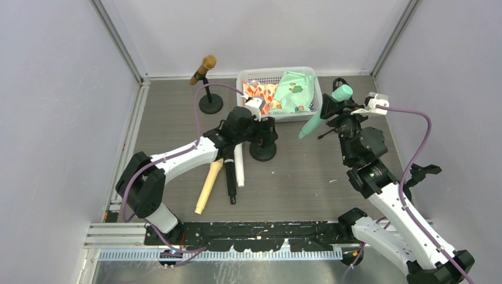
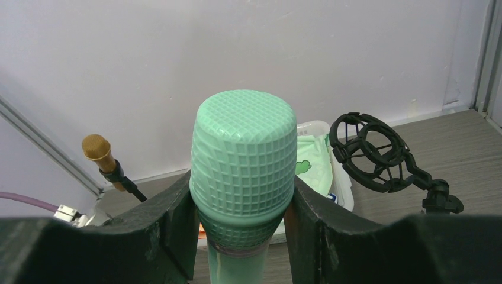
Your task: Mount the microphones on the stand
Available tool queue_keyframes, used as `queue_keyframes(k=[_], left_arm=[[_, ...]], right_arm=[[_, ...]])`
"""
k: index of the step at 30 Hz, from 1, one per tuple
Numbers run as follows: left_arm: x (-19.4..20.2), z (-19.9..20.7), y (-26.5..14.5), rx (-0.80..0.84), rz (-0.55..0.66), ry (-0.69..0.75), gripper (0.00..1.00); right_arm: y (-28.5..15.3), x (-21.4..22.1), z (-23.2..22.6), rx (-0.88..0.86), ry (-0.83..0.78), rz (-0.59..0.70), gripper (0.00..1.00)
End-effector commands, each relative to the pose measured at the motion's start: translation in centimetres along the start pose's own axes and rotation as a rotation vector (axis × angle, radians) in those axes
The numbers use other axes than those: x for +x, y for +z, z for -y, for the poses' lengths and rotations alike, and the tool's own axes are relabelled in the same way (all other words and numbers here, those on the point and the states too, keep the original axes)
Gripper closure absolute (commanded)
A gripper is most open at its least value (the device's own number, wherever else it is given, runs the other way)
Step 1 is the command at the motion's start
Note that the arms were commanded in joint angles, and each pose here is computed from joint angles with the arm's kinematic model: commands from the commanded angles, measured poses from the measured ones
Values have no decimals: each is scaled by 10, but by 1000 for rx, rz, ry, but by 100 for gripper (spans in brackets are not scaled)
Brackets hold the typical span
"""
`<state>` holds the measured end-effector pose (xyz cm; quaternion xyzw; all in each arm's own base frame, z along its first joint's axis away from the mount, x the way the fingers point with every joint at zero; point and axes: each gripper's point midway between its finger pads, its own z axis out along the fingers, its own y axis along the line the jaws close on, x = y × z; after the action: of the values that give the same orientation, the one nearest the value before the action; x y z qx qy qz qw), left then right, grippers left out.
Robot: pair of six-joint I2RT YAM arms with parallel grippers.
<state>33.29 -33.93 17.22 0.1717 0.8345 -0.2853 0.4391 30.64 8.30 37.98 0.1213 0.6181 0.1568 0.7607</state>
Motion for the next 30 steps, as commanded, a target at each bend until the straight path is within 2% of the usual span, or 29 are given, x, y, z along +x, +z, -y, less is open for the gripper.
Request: queue_keyframes(k=[1,7,14,19,30], left_arm=[[-55,17,-18,85,253,97,0],[-47,-2,-23,44,488,36,0],[-40,5,-19,23,698,98,17],[-41,6,-11,15,760,112,26],[-41,-1,6,-41,764,127,46]], right_arm=[[4,-18,-11,-40,61,74,99],[6,-14,-14,-61,80,91,99],[9,-8,-18,-88,108,100,99],[9,-2,-20,-101,121,93,99],[11,-1,-24,-119,125,99,99]])
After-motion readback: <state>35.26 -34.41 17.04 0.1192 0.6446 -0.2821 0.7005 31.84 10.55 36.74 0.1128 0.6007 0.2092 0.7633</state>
